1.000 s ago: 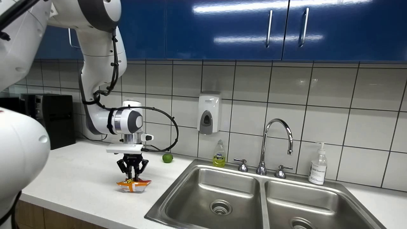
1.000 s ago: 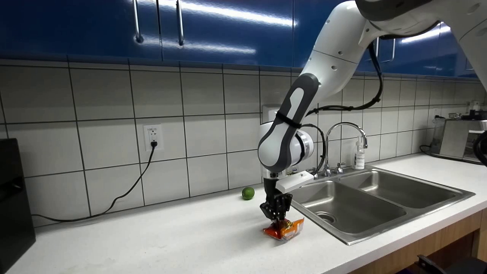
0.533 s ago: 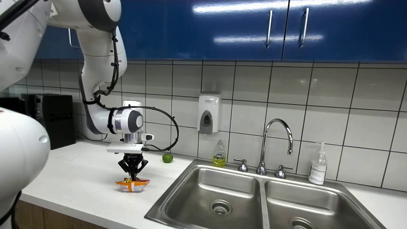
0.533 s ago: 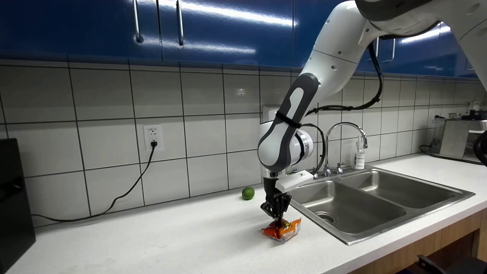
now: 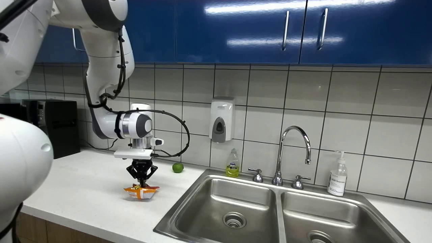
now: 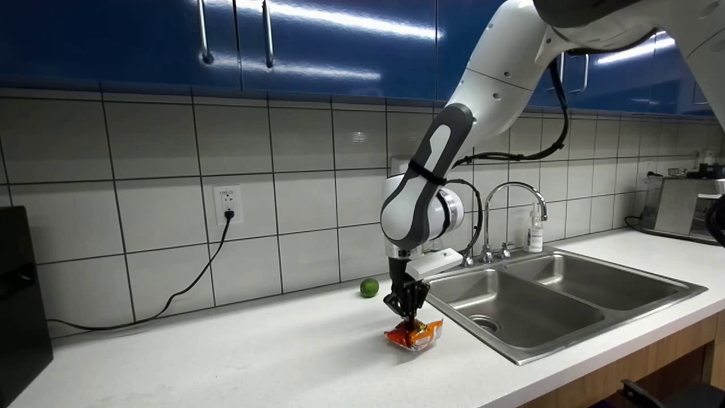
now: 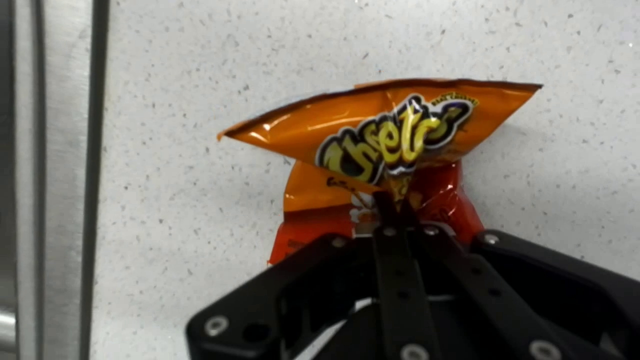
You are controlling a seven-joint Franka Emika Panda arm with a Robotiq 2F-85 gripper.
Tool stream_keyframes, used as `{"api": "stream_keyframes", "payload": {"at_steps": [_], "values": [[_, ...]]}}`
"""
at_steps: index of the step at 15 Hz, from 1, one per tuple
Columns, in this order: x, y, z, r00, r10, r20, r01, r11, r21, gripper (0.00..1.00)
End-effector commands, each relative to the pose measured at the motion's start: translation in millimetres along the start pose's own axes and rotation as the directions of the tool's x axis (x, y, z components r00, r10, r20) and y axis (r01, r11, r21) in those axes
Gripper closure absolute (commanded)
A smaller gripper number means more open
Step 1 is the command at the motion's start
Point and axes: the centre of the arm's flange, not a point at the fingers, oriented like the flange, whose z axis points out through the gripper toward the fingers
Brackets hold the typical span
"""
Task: Move the bag of cheetos to the left sink
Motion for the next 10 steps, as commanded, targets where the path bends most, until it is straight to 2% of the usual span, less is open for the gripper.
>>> {"api": "stream_keyframes", "payload": {"at_steps": [1,6,10], "values": [[4.1,-4.2,-48.3,0.999,0.027,-0.038,-0.027,1.000,0.005,1.00],[1.4,1.5,-85.5,0.996,0.052,-0.071,-0.052,0.999,0.007,1.00],[-2.9,27.9,-95.2,0.988,0.128,-0.085,-0.126,0.992,0.025,1.00]]}}
